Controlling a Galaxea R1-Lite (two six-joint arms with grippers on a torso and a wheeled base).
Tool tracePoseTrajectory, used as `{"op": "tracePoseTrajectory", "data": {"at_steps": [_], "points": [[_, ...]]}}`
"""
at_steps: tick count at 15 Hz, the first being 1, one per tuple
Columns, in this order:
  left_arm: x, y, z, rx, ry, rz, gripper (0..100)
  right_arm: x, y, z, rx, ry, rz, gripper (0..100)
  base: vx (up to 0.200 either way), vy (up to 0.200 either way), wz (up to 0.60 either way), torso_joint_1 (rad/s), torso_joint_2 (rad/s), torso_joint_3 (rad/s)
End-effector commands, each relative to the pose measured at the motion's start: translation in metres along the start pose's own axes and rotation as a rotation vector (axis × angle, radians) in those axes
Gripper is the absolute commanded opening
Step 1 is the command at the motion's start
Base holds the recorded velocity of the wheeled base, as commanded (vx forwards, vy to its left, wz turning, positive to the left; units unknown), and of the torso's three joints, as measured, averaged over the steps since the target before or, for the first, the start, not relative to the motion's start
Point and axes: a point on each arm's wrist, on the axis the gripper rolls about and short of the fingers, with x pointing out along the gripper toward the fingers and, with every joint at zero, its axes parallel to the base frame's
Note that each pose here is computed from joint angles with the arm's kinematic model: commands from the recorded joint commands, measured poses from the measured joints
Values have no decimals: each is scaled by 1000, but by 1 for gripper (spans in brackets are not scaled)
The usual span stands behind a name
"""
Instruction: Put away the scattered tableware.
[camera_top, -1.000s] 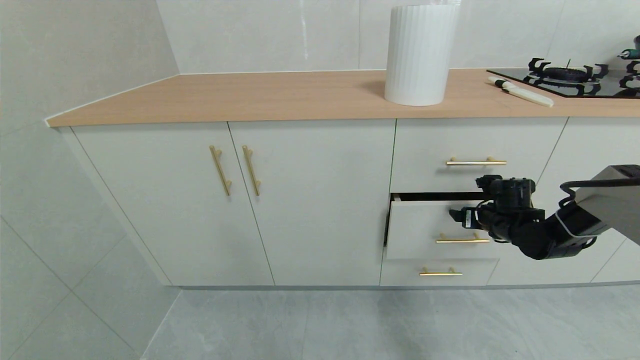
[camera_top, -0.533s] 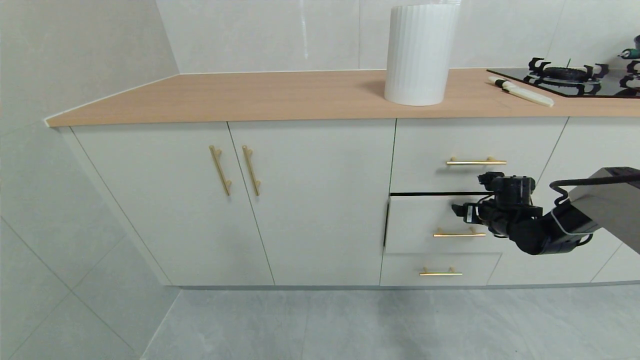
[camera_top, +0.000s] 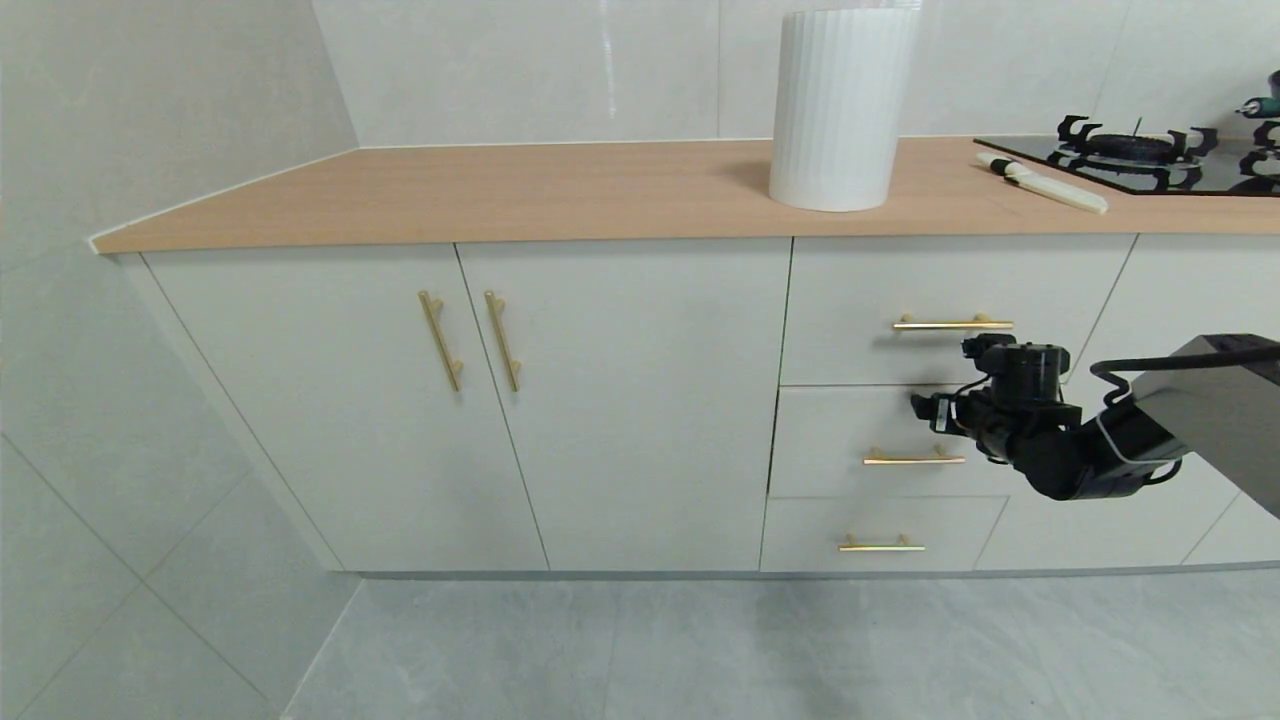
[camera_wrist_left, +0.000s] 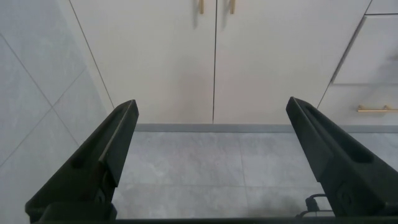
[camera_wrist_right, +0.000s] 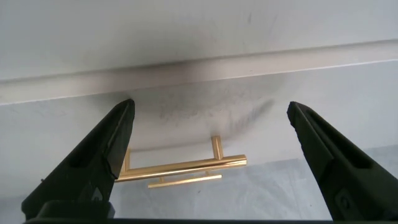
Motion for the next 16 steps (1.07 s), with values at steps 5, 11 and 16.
{"op": "tracePoseTrajectory", "data": {"at_steps": [5, 11, 16], "points": [[0, 0, 0, 0, 1, 2, 100, 5, 1, 1, 6, -29, -4, 100, 0, 0, 0, 0, 0, 0], [0, 0, 0, 0, 1, 0, 100, -6, -2, 4, 5, -18, -17, 100, 0, 0, 0, 0, 0, 0], [0, 0, 0, 0, 1, 0, 100, -136, -28, 29, 22, -113, -25, 100, 0, 0, 0, 0, 0, 0]]}}
